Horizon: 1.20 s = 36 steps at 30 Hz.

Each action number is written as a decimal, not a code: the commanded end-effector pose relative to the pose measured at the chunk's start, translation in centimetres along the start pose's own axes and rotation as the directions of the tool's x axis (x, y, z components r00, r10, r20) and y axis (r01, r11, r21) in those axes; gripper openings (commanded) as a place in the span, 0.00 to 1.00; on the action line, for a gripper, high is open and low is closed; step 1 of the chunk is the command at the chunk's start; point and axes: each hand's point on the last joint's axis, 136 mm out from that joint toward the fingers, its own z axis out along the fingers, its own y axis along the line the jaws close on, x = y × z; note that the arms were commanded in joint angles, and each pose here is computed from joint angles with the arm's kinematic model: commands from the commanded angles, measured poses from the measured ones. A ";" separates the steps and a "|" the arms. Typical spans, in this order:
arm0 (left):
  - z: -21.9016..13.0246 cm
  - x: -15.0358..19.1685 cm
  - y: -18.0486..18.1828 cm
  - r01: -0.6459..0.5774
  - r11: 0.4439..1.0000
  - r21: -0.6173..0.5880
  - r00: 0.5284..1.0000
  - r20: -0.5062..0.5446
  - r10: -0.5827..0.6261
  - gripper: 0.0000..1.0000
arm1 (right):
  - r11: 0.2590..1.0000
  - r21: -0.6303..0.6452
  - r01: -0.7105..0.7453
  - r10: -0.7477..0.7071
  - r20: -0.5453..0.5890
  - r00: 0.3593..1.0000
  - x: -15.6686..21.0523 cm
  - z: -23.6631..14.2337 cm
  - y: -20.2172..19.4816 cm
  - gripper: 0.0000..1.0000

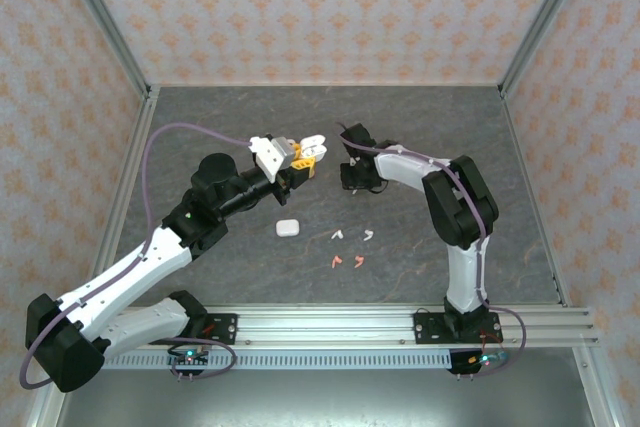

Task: Insert the wireless bluetooth earbuds into the charging case

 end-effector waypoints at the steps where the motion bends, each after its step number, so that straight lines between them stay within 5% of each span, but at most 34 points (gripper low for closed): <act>1: -0.2 -0.4 -0.1 -0.018 1.000 -0.011 1.000 0.010 0.018 0.00 | 1.000 0.024 -0.003 0.004 -0.037 0.999 1.7 -0.7 -0.4 0.30; 15: -0.1 -0.3 -0.1 -0.014 1.000 -0.009 1.000 0.007 0.015 0.00 | 0.999 0.036 -0.001 0.002 -0.038 0.999 2.0 -1.0 -0.8 0.33; 25: -0.1 -0.3 -0.1 -0.014 1.000 -0.009 1.000 0.005 0.014 0.00 | 0.999 0.031 0.007 -0.006 -0.043 0.999 1.9 -0.4 -0.6 0.26; 36: 0.0 -0.4 -0.1 -0.008 1.000 -0.007 1.000 0.010 0.008 0.00 | 1.000 -0.005 0.019 -0.019 0.071 0.997 0.0 -3.3 0.0 0.23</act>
